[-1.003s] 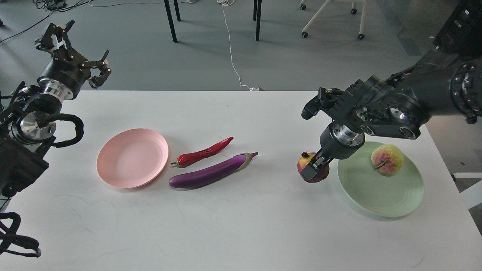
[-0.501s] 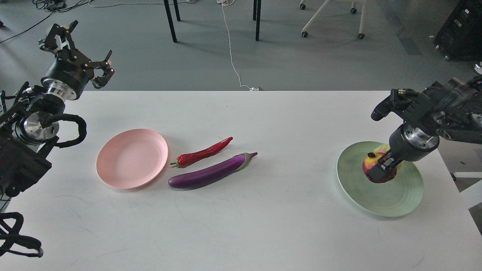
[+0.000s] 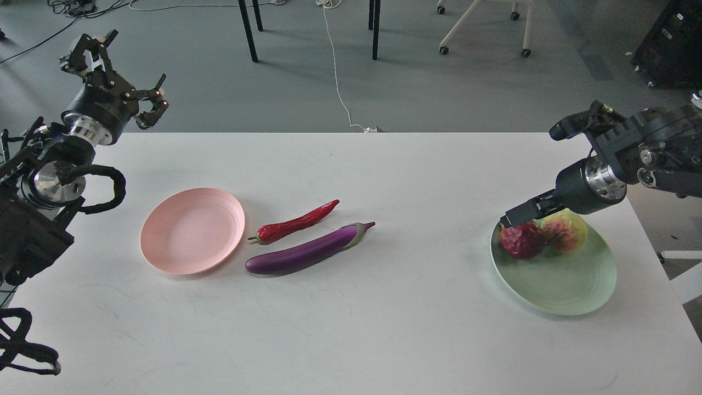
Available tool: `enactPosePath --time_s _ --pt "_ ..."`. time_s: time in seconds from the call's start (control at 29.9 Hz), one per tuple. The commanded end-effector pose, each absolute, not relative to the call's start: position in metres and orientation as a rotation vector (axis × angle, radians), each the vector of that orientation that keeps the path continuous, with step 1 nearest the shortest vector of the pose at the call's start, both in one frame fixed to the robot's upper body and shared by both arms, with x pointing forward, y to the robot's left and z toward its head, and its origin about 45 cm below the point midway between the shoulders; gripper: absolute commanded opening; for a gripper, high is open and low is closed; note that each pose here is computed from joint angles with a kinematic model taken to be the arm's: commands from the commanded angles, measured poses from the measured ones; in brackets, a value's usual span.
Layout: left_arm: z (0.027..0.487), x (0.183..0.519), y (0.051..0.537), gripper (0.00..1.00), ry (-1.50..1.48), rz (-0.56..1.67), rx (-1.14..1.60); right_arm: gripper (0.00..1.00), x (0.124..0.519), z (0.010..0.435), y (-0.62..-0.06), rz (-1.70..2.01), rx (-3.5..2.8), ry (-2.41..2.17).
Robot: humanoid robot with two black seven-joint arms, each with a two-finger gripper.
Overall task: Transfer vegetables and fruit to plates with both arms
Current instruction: 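Carry the pomegranate onto the green plate and release it, then raise the right gripper away and reach the left gripper toward the eggplant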
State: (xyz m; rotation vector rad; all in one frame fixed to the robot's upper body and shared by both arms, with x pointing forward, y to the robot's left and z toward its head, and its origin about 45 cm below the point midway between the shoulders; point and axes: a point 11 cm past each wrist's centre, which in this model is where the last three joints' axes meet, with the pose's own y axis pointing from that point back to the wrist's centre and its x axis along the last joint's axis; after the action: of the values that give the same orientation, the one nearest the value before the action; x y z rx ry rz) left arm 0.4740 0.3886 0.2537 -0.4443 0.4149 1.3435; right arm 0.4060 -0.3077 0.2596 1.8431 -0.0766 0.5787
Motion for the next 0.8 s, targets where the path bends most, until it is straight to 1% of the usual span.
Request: enactPosePath --time_s 0.0,0.13,0.23,0.33,0.4,0.6,0.7,0.77 --pt "0.257 0.477 0.377 0.98 0.365 1.304 -0.366 0.98 0.432 0.302 -0.297 0.618 2.023 -0.357" --pt "0.264 0.48 0.358 0.98 0.266 1.23 -0.233 0.98 0.452 0.325 -0.289 0.65 2.197 -0.601" --pt "0.277 0.475 0.335 0.98 0.124 1.119 -0.072 0.98 0.463 0.332 -0.287 0.643 2.329 -0.781" --pt "0.294 0.462 0.308 0.98 -0.094 1.003 0.111 0.98 0.461 0.331 -0.284 0.602 2.459 -0.899" --pt "0.298 0.445 0.29 0.98 -0.233 0.895 0.235 0.99 0.461 0.329 -0.293 0.573 2.5 -0.998" --pt "0.276 0.392 0.24 0.98 -0.507 0.586 0.48 0.99 0.449 0.305 -0.322 0.41 2.604 -1.241" --pt "0.266 0.379 0.227 0.98 -0.679 0.467 0.581 0.99 0.444 0.295 -0.338 0.232 2.675 -1.434" --pt "0.246 0.371 0.223 0.97 -0.778 0.378 0.672 0.99 0.445 0.298 -0.349 0.134 2.716 -1.565"
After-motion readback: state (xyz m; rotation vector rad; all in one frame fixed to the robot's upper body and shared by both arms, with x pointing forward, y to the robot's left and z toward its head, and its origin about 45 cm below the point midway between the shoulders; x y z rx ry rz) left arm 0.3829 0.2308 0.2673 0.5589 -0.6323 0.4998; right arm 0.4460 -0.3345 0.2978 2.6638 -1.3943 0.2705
